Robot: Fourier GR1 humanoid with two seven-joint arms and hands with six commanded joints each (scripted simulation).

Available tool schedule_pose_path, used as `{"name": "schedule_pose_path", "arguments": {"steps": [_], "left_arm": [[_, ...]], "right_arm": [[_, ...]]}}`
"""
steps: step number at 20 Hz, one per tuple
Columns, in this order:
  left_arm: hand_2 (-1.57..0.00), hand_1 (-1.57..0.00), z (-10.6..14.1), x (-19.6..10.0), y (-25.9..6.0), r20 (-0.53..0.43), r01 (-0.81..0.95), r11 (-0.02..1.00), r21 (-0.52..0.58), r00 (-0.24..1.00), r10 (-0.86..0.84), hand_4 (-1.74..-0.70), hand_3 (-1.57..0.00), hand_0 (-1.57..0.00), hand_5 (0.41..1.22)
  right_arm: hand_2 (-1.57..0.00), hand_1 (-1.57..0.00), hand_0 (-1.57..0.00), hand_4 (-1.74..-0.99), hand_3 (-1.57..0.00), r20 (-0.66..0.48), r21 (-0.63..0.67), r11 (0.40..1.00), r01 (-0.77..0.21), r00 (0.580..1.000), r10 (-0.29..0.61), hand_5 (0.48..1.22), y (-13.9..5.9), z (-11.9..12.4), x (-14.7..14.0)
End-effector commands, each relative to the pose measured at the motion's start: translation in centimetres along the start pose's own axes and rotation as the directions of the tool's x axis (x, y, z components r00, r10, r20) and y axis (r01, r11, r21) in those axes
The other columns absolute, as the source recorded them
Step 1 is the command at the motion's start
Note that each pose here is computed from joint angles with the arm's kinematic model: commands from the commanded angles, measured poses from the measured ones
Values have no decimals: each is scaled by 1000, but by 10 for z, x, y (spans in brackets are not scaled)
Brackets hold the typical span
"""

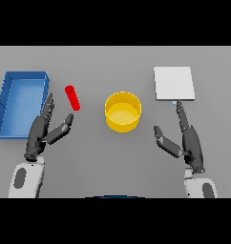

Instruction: Pick up the red beaker and tilt it to pour out 1 green nut into yellow bowl. Pick up the yellow bowl and place it on the metallic measuring scale.

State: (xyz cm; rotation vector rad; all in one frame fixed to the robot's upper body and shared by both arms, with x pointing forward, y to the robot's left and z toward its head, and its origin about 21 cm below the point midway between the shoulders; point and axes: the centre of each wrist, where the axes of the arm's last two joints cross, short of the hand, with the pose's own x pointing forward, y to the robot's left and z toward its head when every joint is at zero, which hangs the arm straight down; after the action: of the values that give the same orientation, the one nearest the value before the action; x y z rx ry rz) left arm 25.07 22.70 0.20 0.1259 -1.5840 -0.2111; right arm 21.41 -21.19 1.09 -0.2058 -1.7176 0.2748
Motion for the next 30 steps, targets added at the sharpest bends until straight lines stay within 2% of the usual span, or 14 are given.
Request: {"name": "schedule_pose_path", "arguments": {"steps": [1, 4, 10, 15, 19, 24, 26, 27, 28, 30], "left_arm": [[1, 1, -5, -5, -2, 1, -2, 1000, -2, 1000, 2, -1116, 1, 1, 627], [1, 1, -31, -7, -9, 4, 13, 1000, 3, 1000, -13, -1147, 1, 1, 636], [1, 1, -65, -20, -12, -17, 16, 1000, 5, 1000, -16, -1163, 1, 1, 631], [1, 1, -85, -32, -19, -10, 27, 1000, 7, 1000, -27, -1206, 1, 1, 636], [1, 1, -102, -26, -26, 30, 63, 998, 0, 998, -63, -1252, 1, 1, 661], [1, 1, -119, -27, -35, 16, 88, 996, -7, 996, -88, -1259, 1, 1, 684], [-41, -24, -122, -27, -36, 53, 71, 997, 16, 996, -72, -1297, 1, 1, 715], [-150, -141, -123, -27, -41, 56, 63, 998, 23, 996, -64, -1324, -47, -93, 741], [-358, -364, -125, -27, -43, 50, 54, 998, 36, 997, -56, -1355, -218, -322, 770], [-794, -799, -126, -30, -49, 54, 50, 998, 41, 997, -53, -1480, -584, -772, 933]], "right_arm": [[1, 1, 1, -1143, 1, -14, 4, 1000, 11, 1000, -11, 650, 2, 1, -3], [1, 1, 1, -1182, 1, -11, 16, 999, 51, 999, -51, 655, 1, 1, -5], [1, 1, 1, -1230, 1, 1, 15, 998, 57, 998, -57, 666, -1, -3, -6], [1, 1, 1, -1247, 1, -3, 4, 999, 48, 999, -48, 673, -6, -3, -2], [1, 1, 1, -1257, 1, -1, 13, 998, 57, 998, -57, 686, -3, 3, -5], [1, 1, 1, -1261, 1, 3, 4, 998, 60, 998, -60, 690, 0, 1, -3], [1, 1, 1, -1259, 1, 3, 1, 999, 45, 999, -45, 691, -2, 1, -1], [1, 1, 1, -1255, 1, -9, 0, 999, 41, 999, -41, 691, -1, 1, -4], [1, 1, 1, -1252, 1, -5, -2, 999, 40, 999, -40, 690, -1, 0, -4], [1, 1, 1, -1245, 1, 13, 0, 999, 43, 999, -43, 692, 1, 1, -2]]}}
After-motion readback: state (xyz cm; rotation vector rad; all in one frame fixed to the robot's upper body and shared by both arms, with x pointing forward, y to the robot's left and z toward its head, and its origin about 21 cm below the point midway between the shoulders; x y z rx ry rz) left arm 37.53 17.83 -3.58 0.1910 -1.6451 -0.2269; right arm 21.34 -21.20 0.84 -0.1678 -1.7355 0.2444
